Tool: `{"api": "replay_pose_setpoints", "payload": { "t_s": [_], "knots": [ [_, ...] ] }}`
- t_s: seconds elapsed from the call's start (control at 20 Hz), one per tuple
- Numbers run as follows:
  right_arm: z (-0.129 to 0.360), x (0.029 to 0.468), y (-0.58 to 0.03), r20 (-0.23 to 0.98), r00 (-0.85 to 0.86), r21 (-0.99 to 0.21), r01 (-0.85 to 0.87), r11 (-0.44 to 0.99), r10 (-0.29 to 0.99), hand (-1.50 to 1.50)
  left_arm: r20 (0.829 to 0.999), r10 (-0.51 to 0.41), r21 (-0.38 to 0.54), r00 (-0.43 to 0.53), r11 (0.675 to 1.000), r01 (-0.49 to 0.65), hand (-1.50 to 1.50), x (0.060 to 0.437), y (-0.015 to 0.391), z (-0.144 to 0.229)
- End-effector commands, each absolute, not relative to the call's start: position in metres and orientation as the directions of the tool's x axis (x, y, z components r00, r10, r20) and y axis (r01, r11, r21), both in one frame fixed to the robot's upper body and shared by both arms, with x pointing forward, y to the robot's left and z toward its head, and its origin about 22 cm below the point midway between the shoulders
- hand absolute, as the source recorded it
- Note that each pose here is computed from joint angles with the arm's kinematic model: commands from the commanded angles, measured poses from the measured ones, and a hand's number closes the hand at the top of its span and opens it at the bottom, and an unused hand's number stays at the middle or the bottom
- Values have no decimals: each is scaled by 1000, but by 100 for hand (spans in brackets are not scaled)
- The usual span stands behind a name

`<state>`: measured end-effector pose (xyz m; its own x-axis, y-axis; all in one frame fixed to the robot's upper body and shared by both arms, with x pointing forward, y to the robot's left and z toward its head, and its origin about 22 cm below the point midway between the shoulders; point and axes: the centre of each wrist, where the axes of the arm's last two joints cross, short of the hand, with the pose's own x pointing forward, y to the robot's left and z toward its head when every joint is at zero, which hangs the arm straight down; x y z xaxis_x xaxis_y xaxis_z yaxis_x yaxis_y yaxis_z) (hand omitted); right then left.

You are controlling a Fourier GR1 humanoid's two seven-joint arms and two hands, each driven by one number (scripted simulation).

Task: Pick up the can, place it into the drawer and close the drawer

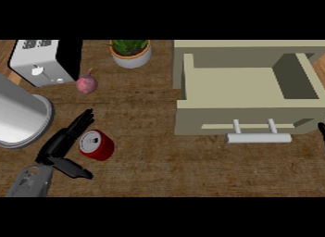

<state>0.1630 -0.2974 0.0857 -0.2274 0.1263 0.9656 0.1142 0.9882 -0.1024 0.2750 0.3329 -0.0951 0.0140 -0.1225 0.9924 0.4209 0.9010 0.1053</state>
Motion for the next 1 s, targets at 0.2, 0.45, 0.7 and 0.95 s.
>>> {"api": "replay_pose_setpoints", "payload": {
  "t_s": [0.2,0.45,0.7,0.95],
  "knots": [
    [90,155,-288,968,-222,-93,118,989,117,-150,996,-89,81,-3,888,453,-150,285,320,-102],
    [79,142,-290,966,-225,-103,119,987,128,-150,995,-96,84,4,883,461,-150,285,311,-101],
    [86,153,-294,968,-223,-95,105,990,116,-150,995,-98,87,-3,873,480,-150,288,299,-102],
    [87,158,-291,968,-226,-89,113,990,113,-150,997,-79,73,-11,855,513,-150,302,282,-107]
  ]
}}
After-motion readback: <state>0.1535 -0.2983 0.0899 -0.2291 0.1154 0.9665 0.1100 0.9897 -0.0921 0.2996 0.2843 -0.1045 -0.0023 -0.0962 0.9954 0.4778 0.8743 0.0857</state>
